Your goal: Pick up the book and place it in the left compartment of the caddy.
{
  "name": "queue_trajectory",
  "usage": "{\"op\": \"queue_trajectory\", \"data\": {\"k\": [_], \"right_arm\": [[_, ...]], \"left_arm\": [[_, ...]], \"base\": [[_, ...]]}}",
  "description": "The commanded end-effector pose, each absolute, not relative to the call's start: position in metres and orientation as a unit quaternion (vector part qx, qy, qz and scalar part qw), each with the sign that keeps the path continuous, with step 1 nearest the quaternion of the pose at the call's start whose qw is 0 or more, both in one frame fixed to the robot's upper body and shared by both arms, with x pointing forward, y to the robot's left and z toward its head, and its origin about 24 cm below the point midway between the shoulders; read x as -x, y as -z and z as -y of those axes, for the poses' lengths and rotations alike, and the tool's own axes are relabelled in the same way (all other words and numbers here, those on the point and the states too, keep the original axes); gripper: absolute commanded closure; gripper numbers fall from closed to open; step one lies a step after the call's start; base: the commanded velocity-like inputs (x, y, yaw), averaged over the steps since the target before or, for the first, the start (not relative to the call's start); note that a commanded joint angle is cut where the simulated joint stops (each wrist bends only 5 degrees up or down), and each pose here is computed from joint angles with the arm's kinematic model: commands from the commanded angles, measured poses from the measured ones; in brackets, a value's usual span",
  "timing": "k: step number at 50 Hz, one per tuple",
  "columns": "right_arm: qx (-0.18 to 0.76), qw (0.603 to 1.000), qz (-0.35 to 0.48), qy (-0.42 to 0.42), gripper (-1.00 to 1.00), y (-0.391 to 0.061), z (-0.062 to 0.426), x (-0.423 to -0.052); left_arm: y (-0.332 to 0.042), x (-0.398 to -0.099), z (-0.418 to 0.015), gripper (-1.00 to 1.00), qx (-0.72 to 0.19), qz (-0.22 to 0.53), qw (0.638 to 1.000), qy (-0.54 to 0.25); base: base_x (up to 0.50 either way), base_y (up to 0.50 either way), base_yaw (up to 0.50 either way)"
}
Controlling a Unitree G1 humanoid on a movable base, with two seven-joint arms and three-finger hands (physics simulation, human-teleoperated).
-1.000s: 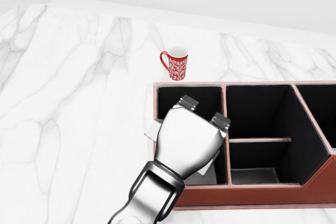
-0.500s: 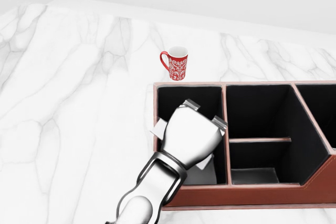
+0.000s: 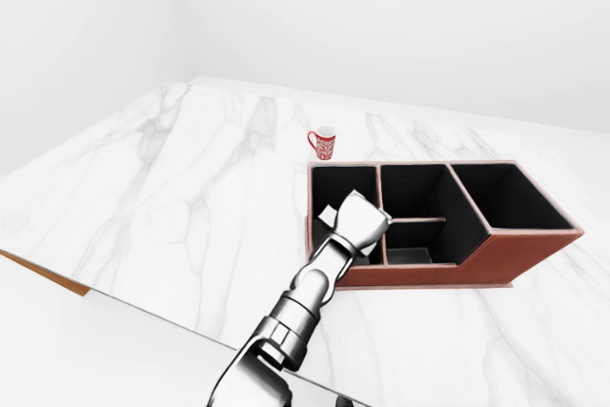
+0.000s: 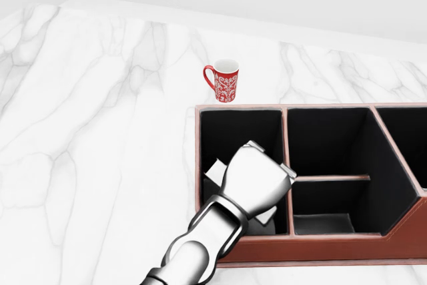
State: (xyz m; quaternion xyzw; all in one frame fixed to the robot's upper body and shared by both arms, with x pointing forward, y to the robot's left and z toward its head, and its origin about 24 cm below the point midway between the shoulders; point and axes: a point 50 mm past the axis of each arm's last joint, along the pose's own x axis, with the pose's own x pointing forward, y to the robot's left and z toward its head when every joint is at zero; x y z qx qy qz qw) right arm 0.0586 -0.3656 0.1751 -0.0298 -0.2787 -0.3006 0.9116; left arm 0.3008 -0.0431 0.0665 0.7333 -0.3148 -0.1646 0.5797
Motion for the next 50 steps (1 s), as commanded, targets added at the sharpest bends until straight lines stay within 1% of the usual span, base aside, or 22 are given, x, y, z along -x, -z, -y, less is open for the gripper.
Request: {"op": "queue_trajectory", "data": {"k": [1, 6, 7, 10, 15, 19, 21, 26, 27, 28, 34, 36, 37, 39, 41, 50], "right_arm": [[0.030, 0.911, 0.280, 0.300, -1.00, -0.176, 0.365, -0.058], [0.030, 0.912, 0.278, 0.300, -1.00, -0.175, 0.365, -0.059], [0.029, 0.912, 0.277, 0.300, -1.00, -0.174, 0.366, -0.059], [0.029, 0.913, 0.277, 0.300, -1.00, -0.174, 0.366, -0.059], [0.030, 0.912, 0.278, 0.299, -1.00, -0.175, 0.365, -0.059], [0.029, 0.913, 0.276, 0.300, -1.00, -0.174, 0.366, -0.059], [0.029, 0.912, 0.277, 0.300, -1.00, -0.174, 0.365, -0.059], [0.028, 0.913, 0.276, 0.300, -1.00, -0.173, 0.366, -0.060], [0.028, 0.913, 0.275, 0.300, -1.00, -0.173, 0.366, -0.060], [0.029, 0.913, 0.275, 0.300, -1.00, -0.173, 0.365, -0.060], [0.028, 0.913, 0.276, 0.300, -1.00, -0.174, 0.366, -0.060], [0.030, 0.912, 0.278, 0.300, -1.00, -0.175, 0.365, -0.060], [0.029, 0.912, 0.278, 0.300, -1.00, -0.175, 0.365, -0.060], [0.029, 0.912, 0.277, 0.301, -1.00, -0.174, 0.365, -0.060], [0.028, 0.913, 0.275, 0.301, -1.00, -0.173, 0.366, -0.061], [0.028, 0.913, 0.276, 0.301, -1.00, -0.174, 0.366, -0.060]], "left_arm": [[-0.061, -0.303, 0.048, 1.00, -0.725, 0.319, 0.584, 0.176], [-0.055, -0.304, 0.046, 1.00, -0.730, 0.308, 0.583, 0.182], [-0.054, -0.304, 0.046, 1.00, -0.737, 0.308, 0.573, 0.180], [-0.048, -0.305, 0.045, 1.00, -0.733, 0.303, 0.580, 0.185], [-0.041, -0.306, 0.041, 1.00, -0.741, 0.291, 0.575, 0.187], [-0.037, -0.307, 0.039, 1.00, -0.755, 0.281, 0.563, 0.185], [-0.037, -0.308, 0.038, 1.00, -0.749, 0.283, 0.569, 0.186], [-0.034, -0.312, 0.034, 1.00, -0.755, 0.273, 0.568, 0.181], [-0.034, -0.312, 0.033, 1.00, -0.750, 0.273, 0.574, 0.183], [-0.034, -0.313, 0.032, 1.00, -0.757, 0.270, 0.567, 0.180], [-0.024, -0.314, 0.029, 1.00, -0.751, 0.257, 0.576, 0.193], [-0.020, -0.313, 0.027, 1.00, -0.737, 0.242, 0.596, 0.209], [-0.018, -0.314, 0.026, 1.00, -0.745, 0.238, 0.587, 0.208], [-0.017, -0.315, 0.023, 1.00, -0.741, 0.232, 0.594, 0.209], [-0.014, -0.315, 0.020, 1.00, -0.746, 0.223, 0.590, 0.214], [-0.004, -0.312, 0.014, 1.00, -0.743, 0.202, 0.598, 0.224]], "base": [[0.00, 0.00, 0.00], [0.00, 0.00, 0.00], [0.00, 0.00, 0.00], [0.00, 0.00, 0.00], [0.00, 0.00, 0.00], [0.00, 0.00, 0.00], [0.00, 0.00, 0.00], [0.00, 0.00, 0.00], [0.00, 0.00, 0.00], [0.00, 0.00, 0.00], [0.00, 0.00, 0.00], [0.00, 0.00, 0.00], [0.00, 0.00, 0.00], [0.00, 0.00, 0.00], [0.00, 0.00, 0.00], [0.00, 0.00, 0.00]]}}
